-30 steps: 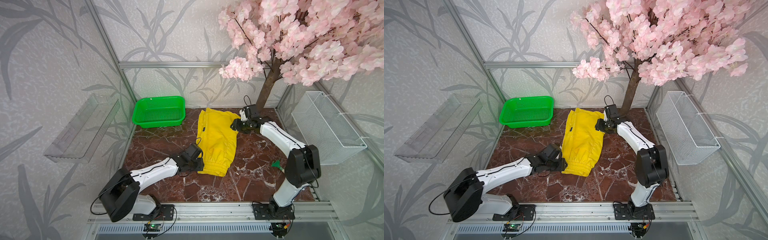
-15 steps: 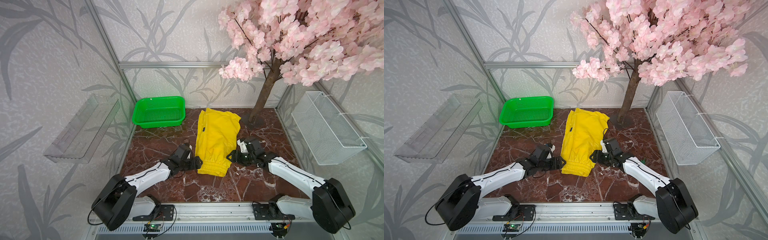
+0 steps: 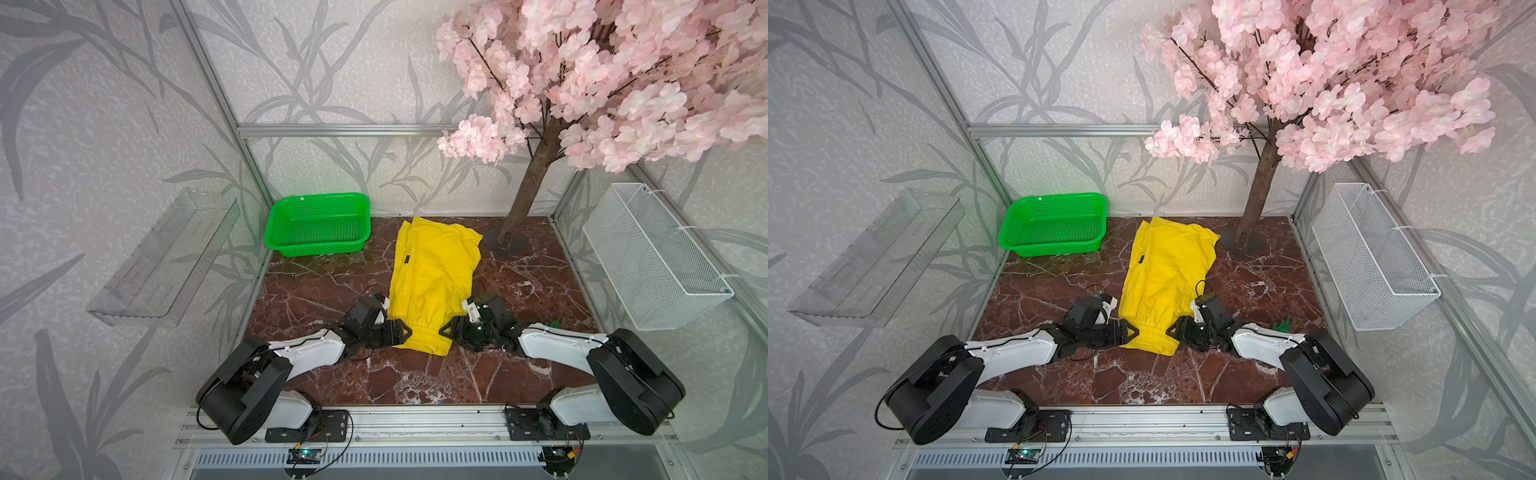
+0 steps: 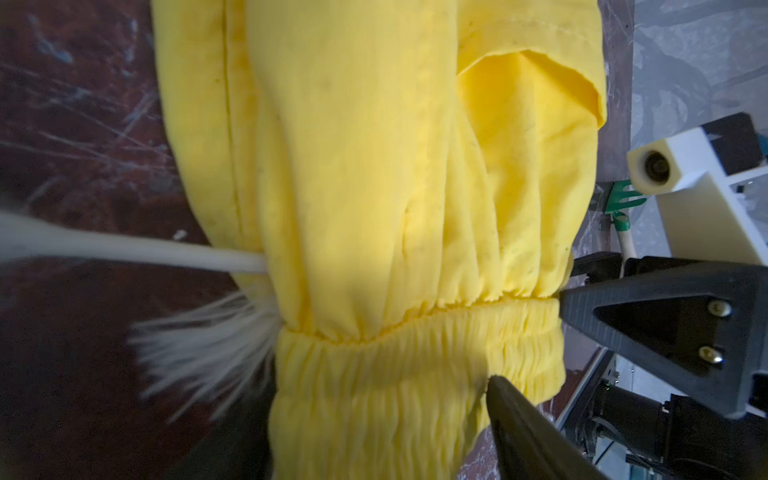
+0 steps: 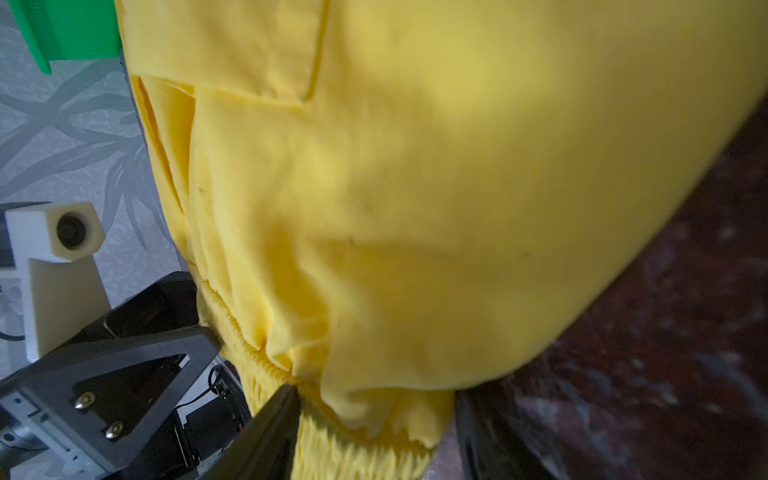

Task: Roll up the shorts
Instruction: Roll the shorts at the center of the board.

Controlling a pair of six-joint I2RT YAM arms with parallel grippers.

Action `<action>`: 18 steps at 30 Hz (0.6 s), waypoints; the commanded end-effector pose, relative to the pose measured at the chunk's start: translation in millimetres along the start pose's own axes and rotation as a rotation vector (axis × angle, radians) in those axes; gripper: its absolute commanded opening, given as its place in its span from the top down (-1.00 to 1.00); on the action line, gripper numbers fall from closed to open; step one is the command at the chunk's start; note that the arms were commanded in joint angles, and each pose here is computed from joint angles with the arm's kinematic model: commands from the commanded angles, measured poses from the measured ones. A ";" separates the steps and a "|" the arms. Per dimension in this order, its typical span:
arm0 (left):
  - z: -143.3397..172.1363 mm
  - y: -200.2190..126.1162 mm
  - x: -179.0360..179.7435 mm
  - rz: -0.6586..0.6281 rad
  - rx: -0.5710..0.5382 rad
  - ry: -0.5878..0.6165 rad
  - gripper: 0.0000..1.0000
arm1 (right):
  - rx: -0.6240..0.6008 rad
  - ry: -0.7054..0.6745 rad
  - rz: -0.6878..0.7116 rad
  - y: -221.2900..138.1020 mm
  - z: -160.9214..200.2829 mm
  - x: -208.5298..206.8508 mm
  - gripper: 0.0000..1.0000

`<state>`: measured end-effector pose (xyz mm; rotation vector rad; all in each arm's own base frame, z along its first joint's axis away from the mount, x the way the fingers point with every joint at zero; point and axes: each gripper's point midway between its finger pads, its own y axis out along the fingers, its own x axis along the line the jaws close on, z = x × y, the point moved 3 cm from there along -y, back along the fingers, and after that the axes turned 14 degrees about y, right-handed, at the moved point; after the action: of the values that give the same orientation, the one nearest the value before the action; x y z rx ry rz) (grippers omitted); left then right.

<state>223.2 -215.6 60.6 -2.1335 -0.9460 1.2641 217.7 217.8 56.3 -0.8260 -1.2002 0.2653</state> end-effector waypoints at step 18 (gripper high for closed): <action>-26.4 -14.9 -0.4 -0.052 0.076 0.038 0.97 | -0.087 -0.197 0.052 -40.5 7.3 6.0 -0.10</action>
<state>236.8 -214.5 71.0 -2.0783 -0.9204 1.2434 213.6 210.2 83.2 -0.8370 -1.3027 0.2151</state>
